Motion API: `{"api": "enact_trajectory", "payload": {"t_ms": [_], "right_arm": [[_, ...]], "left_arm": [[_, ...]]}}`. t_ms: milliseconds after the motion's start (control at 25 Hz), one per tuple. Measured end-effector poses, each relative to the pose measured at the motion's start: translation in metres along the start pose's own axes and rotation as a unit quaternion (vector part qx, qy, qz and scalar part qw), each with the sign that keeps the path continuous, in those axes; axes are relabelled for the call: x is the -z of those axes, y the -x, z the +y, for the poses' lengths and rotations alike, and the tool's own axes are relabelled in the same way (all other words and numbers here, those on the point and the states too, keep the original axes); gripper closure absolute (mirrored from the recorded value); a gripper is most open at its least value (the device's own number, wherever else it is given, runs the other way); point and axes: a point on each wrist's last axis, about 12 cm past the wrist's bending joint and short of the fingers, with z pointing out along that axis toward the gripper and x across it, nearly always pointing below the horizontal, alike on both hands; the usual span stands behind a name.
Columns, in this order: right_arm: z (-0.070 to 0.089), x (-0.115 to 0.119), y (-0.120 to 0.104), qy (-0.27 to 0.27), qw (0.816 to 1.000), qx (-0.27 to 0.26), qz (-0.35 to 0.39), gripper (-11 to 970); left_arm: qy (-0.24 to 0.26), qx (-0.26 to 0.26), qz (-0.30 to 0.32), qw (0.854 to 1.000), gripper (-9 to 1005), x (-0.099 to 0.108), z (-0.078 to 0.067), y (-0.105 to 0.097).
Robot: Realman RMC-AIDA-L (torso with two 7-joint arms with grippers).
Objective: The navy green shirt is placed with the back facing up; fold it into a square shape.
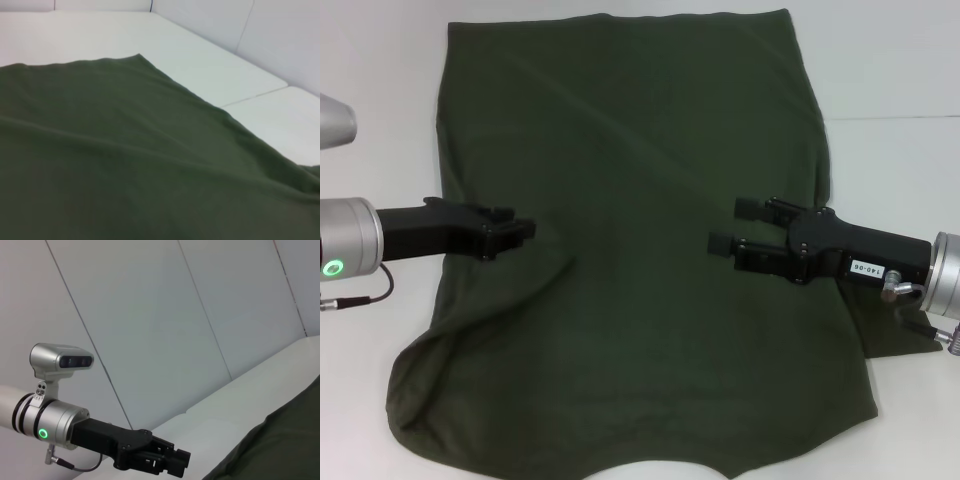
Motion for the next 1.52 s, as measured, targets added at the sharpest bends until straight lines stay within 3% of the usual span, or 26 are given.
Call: {"api": "enact_trajectory", "payload": {"t_ms": [200, 440, 880, 1120, 1520], "right_arm": [[0.000, 0.000, 0.000, 0.001, 1.000, 0.000, 0.000, 42], [0.000, 0.000, 0.000, 0.000, 1.000, -0.004, 0.000, 42], [-0.001, 0.001, 0.001, -0.001, 1.000, -0.012, 0.001, 43], [-0.001, 0.002, 0.002, -0.002, 1.000, -0.012, 0.001, 43], [-0.003, 0.002, 0.005, 0.000, 1.000, -0.005, 0.006, 43]], "left_arm": [[-0.001, 0.002, -0.002, 1.000, 635, -0.001, 0.000, -0.003], [0.036, 0.001, 0.002, 0.999, 480, 0.005, 0.010, -0.016], [0.057, 0.055, 0.021, 0.997, 36, 0.027, 0.023, -0.045], [0.030, 0.107, 0.033, 0.993, 31, 0.040, 0.022, -0.054], [0.016, 0.171, 0.051, 0.984, 33, 0.041, 0.019, -0.063]]}}
